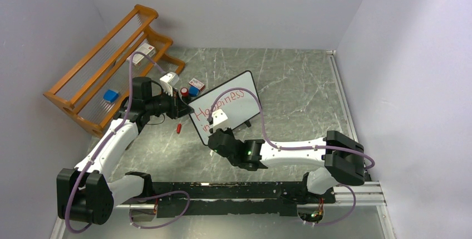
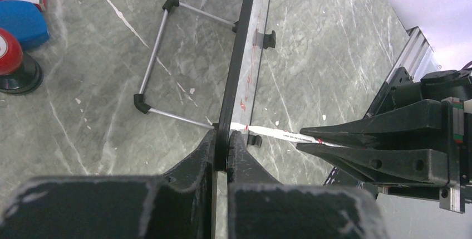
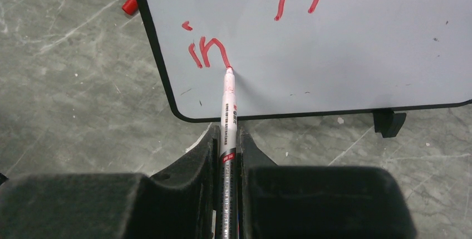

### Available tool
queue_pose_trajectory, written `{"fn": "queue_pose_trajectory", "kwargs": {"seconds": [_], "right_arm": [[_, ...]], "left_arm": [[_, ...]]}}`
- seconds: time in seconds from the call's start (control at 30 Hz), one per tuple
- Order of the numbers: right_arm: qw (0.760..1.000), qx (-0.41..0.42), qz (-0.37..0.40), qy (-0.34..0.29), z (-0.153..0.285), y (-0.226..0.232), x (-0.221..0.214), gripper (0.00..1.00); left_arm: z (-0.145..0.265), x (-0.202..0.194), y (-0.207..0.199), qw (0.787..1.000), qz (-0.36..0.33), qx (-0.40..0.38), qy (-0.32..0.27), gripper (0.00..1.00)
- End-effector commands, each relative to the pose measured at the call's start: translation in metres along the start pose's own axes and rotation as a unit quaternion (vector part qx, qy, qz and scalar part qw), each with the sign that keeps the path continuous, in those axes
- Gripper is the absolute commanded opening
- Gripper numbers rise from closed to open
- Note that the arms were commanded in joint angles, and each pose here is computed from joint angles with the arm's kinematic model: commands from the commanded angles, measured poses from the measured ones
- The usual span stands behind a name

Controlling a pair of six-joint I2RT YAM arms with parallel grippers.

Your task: Write a sentence on the whiteboard

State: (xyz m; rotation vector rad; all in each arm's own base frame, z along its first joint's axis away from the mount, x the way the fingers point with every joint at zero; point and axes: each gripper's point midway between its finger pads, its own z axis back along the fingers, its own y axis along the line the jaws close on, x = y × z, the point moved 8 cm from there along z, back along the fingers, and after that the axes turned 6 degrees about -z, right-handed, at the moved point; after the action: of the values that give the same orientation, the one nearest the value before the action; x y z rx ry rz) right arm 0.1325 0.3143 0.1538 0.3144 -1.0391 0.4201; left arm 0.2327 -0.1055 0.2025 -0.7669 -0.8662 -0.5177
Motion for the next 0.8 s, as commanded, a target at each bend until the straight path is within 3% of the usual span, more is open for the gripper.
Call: {"fn": "queue_pose_trajectory", "kwargs": {"seconds": [0.0,0.33,0.77], "right_arm": [[1.000,-0.019,-0.011,-0.002,0.000,-0.010,-0.001,0.00],[0.999,-0.010,-0.023,-0.040,0.015,-0.017,0.023,0.00],[0.998,-0.043,-0.032,-0.033,0.005,-0.046,0.020,0.00]], "left_arm": [[0.001,-0.022,0.013,0.998,0.013,0.050,0.048,0.05],[0.001,-0.022,0.012,0.998,0.014,0.050,0.048,0.05],[0.000,-0.022,0.012,0.998,0.014,0.046,0.048,0.05]]}}
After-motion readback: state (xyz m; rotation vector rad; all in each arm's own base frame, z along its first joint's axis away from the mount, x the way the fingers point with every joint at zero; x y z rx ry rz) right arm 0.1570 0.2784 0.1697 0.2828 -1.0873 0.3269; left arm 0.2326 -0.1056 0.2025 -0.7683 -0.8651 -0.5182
